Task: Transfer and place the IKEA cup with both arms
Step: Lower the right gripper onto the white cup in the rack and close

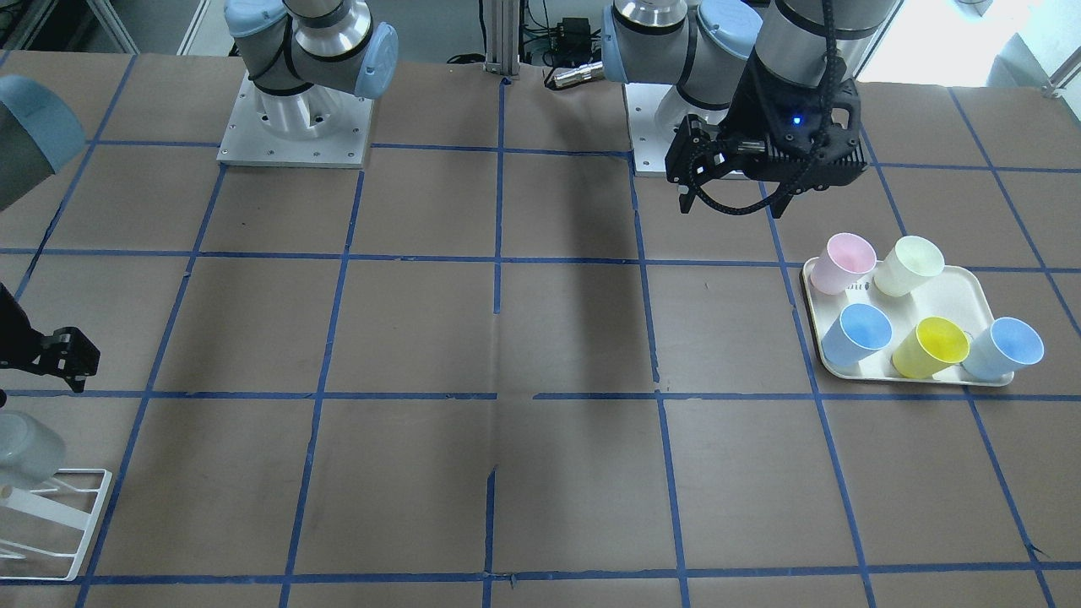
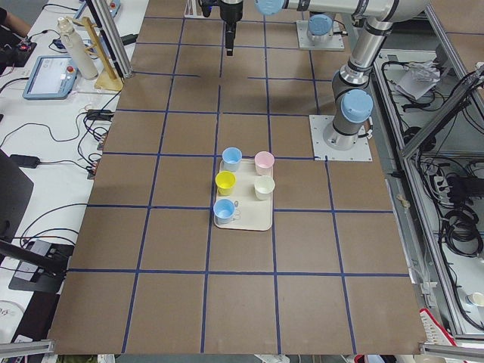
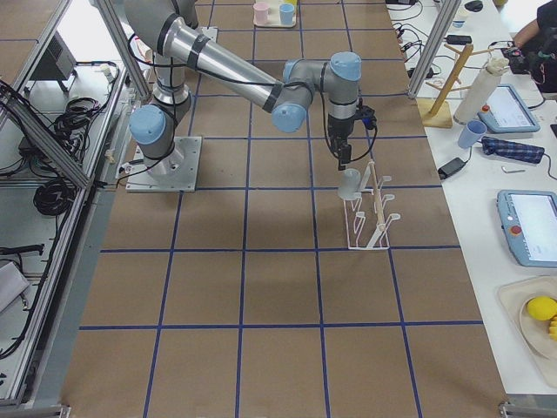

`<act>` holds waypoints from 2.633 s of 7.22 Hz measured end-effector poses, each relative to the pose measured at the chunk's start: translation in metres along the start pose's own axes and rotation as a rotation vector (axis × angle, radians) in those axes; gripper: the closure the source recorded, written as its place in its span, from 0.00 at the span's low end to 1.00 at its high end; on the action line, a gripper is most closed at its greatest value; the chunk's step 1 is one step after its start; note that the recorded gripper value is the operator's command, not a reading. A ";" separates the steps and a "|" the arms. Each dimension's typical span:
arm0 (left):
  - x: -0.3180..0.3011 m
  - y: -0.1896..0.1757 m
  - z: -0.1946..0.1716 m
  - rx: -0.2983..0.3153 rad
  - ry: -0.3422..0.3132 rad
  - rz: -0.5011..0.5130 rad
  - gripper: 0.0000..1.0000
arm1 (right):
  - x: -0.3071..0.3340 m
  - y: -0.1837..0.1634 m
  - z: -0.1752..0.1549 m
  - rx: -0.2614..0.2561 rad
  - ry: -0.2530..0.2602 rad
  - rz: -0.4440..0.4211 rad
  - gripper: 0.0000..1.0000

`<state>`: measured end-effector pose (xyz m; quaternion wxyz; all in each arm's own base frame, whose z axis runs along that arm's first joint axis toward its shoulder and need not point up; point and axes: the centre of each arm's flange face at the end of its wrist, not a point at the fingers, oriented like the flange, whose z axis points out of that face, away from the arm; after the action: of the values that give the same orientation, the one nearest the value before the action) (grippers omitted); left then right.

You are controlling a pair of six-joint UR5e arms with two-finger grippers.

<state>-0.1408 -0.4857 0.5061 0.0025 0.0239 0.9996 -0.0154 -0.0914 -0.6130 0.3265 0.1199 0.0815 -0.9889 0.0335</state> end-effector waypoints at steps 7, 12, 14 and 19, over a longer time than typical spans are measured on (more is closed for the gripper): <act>-0.001 0.001 0.000 -0.001 0.001 0.000 0.00 | 0.012 -0.017 0.021 -0.013 0.051 -0.052 0.00; -0.001 0.001 0.001 -0.001 0.001 0.000 0.00 | 0.015 -0.025 0.024 0.009 0.051 -0.102 0.00; -0.001 0.001 0.000 -0.001 0.001 -0.001 0.00 | 0.015 -0.027 0.029 0.009 0.052 -0.114 0.01; -0.001 0.002 0.001 -0.003 0.001 -0.001 0.00 | 0.016 -0.027 0.032 0.000 0.055 -0.115 0.39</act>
<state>-0.1399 -0.4841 0.5049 0.0019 0.0233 0.9996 -0.0140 -0.1097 -0.6450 0.3004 0.1487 0.1374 -0.9789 0.0285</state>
